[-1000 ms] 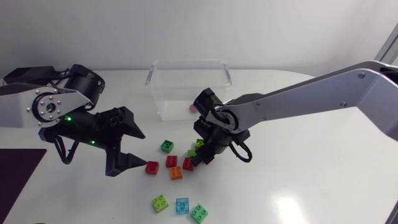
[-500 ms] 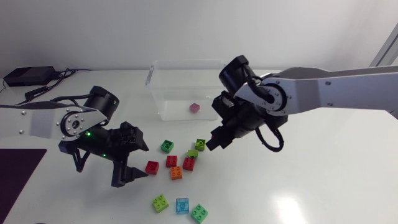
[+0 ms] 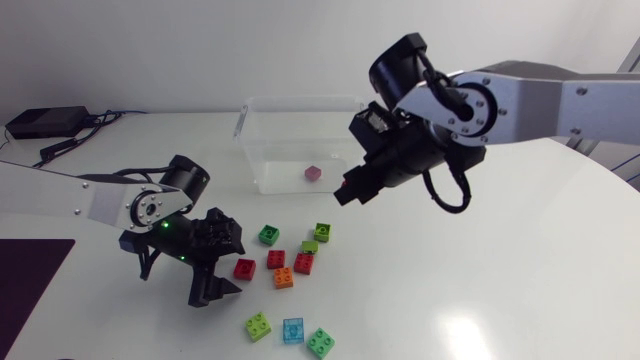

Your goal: Place the duplo bricks in the container

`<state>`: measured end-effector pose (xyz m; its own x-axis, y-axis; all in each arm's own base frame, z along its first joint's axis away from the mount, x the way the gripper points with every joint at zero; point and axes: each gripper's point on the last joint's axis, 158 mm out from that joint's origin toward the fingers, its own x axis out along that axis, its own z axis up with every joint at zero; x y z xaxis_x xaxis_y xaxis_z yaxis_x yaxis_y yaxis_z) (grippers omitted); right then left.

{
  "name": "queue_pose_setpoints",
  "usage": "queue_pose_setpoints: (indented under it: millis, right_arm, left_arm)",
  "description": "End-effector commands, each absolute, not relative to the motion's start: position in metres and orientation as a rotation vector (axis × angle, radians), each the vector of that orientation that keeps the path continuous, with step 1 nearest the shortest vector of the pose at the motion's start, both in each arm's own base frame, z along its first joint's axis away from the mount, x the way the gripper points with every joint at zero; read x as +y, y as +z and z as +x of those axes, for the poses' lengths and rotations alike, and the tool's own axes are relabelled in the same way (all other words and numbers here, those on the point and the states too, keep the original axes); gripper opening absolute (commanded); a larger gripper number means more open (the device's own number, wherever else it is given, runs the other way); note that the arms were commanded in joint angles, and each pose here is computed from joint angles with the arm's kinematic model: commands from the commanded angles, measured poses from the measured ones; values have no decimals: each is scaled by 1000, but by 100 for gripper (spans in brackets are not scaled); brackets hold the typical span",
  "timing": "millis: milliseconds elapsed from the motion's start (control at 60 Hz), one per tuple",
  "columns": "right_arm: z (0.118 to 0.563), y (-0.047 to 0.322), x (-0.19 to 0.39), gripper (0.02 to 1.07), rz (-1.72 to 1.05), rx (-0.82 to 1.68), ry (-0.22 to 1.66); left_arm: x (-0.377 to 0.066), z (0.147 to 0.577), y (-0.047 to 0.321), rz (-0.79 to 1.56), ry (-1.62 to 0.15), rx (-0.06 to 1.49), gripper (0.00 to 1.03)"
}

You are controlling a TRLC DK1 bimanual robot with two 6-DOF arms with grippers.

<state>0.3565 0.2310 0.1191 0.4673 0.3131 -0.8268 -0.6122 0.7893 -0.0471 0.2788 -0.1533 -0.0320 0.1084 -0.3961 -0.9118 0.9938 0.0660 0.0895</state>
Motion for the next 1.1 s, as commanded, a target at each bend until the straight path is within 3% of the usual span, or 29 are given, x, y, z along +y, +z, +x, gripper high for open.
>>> queue_pose_setpoints:
  millis: [0,117,233,467,667,1083]
  right_arm:
    - [367,146,229,39,-351,867,576]
    - [380,156,232,39,-337,832,567]
    - [395,164,234,39,-322,802,555]
    - [429,189,236,39,-293,732,527]
    - [464,186,239,39,-273,713,505]
    - [516,171,246,40,-271,693,479]
  left_arm:
    - [-157,282,-37,950,-1300,836,84]
    - [-162,280,-40,953,-1317,842,68]
    - [-166,278,-42,956,-1330,844,33]
    - [-163,271,-43,942,-1342,869,28]
    - [-156,274,-26,903,-1321,855,27]
    - [-159,307,70,870,-1184,675,27]
